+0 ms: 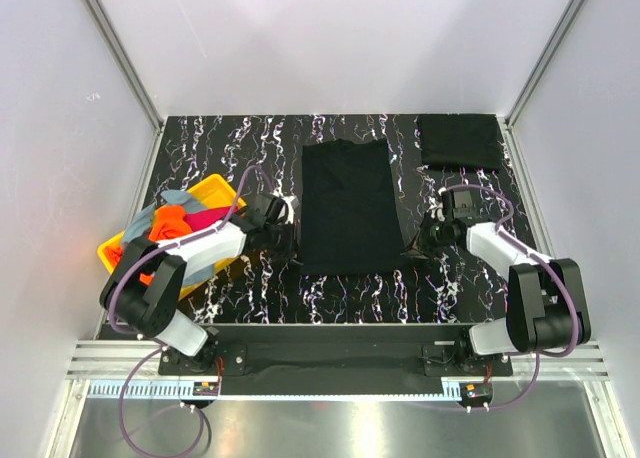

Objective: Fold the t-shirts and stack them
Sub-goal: Fold the tshirt

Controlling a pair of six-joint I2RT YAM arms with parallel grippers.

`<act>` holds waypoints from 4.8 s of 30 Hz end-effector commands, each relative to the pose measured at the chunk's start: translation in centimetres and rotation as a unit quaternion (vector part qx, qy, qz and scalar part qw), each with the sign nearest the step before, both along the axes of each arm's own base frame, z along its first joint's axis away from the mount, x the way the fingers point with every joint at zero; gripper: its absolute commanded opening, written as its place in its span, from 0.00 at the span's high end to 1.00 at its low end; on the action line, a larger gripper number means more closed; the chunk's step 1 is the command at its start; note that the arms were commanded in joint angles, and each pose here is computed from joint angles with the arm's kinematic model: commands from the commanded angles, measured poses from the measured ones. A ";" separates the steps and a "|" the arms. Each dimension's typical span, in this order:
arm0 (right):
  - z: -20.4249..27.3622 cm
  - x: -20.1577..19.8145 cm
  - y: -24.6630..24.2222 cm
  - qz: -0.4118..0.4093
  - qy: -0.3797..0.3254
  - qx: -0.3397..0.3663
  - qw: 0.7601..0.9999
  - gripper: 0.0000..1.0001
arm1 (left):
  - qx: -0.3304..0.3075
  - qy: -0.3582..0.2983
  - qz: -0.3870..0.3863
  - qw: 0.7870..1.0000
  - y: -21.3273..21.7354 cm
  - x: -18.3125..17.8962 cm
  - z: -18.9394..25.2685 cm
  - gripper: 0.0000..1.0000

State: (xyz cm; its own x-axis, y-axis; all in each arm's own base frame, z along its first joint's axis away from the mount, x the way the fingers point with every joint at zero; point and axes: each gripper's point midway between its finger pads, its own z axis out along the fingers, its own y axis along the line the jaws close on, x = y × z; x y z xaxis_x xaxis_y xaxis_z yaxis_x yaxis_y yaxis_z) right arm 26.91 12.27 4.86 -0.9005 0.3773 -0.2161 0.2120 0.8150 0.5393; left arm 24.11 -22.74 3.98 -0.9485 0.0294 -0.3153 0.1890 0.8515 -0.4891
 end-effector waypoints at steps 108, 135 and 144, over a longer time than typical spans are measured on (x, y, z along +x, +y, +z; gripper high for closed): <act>20.0 13.0 -2.4 -0.101 -0.297 -0.047 0.948 1.00 | -0.006 -0.178 0.051 0.983 -4.1 15.3 17.5 1.00; 9.2 28.4 -4.5 -0.094 -0.234 -0.016 0.968 1.00 | -0.158 -0.259 0.000 0.953 -7.5 33.7 12.6 1.00; 13.0 23.0 -3.2 -0.083 -0.239 0.028 0.967 1.00 | -0.120 -0.239 0.053 0.962 -3.9 27.3 15.5 1.00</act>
